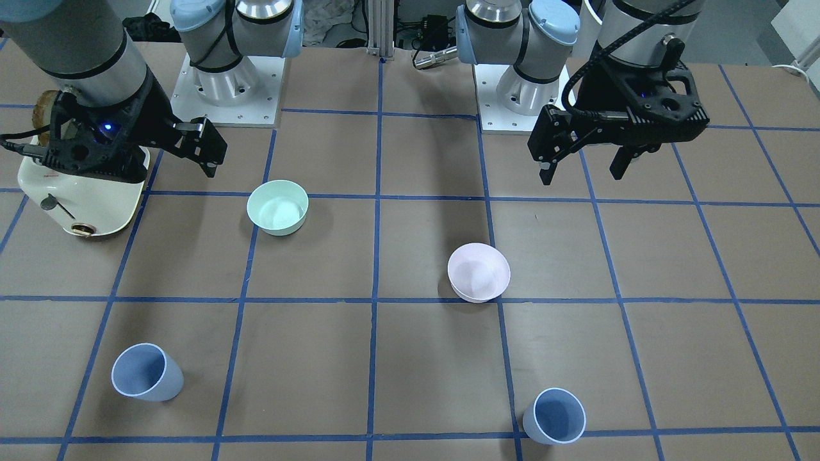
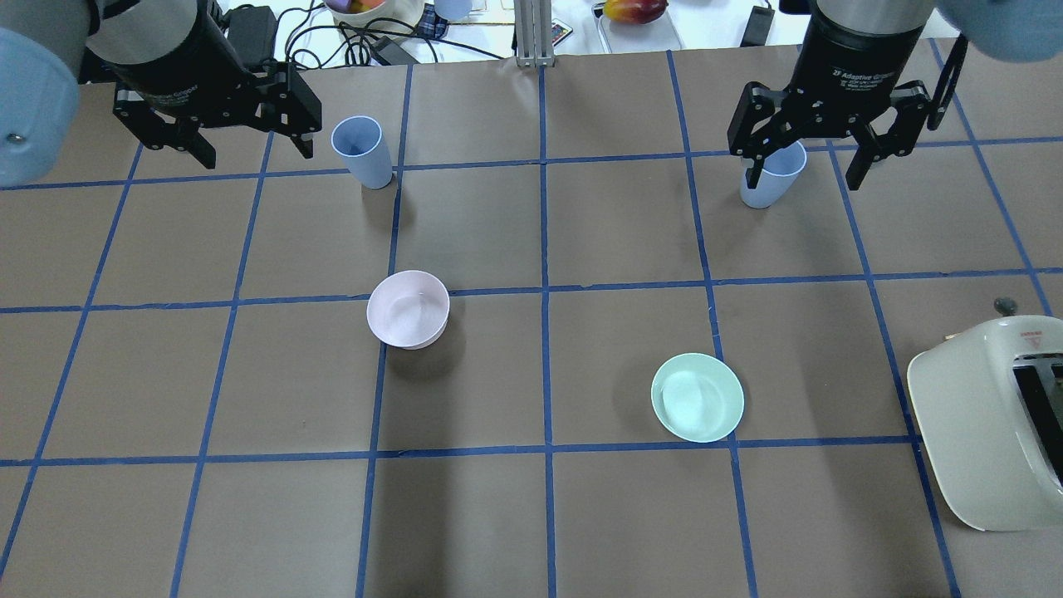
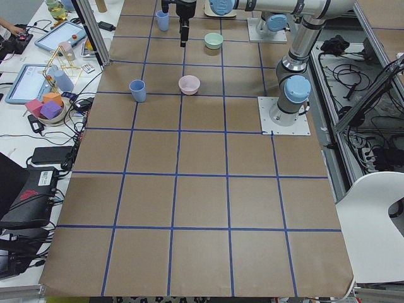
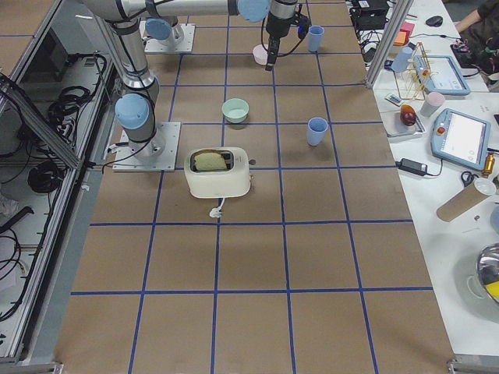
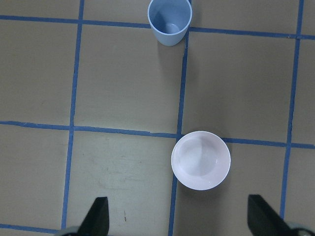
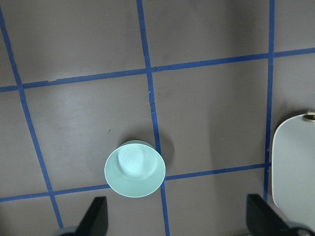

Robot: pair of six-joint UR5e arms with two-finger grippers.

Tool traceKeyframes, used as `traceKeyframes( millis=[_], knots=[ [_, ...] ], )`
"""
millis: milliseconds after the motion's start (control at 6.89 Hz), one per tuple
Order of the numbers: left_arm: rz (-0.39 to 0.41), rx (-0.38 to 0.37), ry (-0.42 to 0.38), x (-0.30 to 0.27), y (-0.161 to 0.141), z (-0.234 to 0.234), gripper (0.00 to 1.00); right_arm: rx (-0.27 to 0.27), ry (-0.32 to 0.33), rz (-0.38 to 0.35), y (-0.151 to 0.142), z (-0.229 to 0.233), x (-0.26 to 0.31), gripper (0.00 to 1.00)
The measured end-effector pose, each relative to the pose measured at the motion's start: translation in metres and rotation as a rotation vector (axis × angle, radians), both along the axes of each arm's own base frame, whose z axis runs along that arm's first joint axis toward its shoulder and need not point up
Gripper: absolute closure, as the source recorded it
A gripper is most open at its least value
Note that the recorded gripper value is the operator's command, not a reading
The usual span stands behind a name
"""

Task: Stack blue cups with both arms

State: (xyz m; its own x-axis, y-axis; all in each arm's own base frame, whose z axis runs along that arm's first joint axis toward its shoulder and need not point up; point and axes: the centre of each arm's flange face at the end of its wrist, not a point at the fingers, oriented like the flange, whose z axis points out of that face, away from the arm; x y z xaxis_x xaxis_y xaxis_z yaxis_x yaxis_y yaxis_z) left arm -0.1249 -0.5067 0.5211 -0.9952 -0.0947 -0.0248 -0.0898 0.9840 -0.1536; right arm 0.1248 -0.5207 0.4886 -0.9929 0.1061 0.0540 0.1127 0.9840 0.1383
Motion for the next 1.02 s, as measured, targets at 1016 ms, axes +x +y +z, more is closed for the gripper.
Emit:
traceKeyframes(
  millis=[1016],
  knots=[
    [-0.038, 0.012, -0.002, 0.004, -0.123, -0.071, 0.00, 0.000, 0.000, 0.000, 0.001, 0.001, -0.001, 0.00]
  ],
)
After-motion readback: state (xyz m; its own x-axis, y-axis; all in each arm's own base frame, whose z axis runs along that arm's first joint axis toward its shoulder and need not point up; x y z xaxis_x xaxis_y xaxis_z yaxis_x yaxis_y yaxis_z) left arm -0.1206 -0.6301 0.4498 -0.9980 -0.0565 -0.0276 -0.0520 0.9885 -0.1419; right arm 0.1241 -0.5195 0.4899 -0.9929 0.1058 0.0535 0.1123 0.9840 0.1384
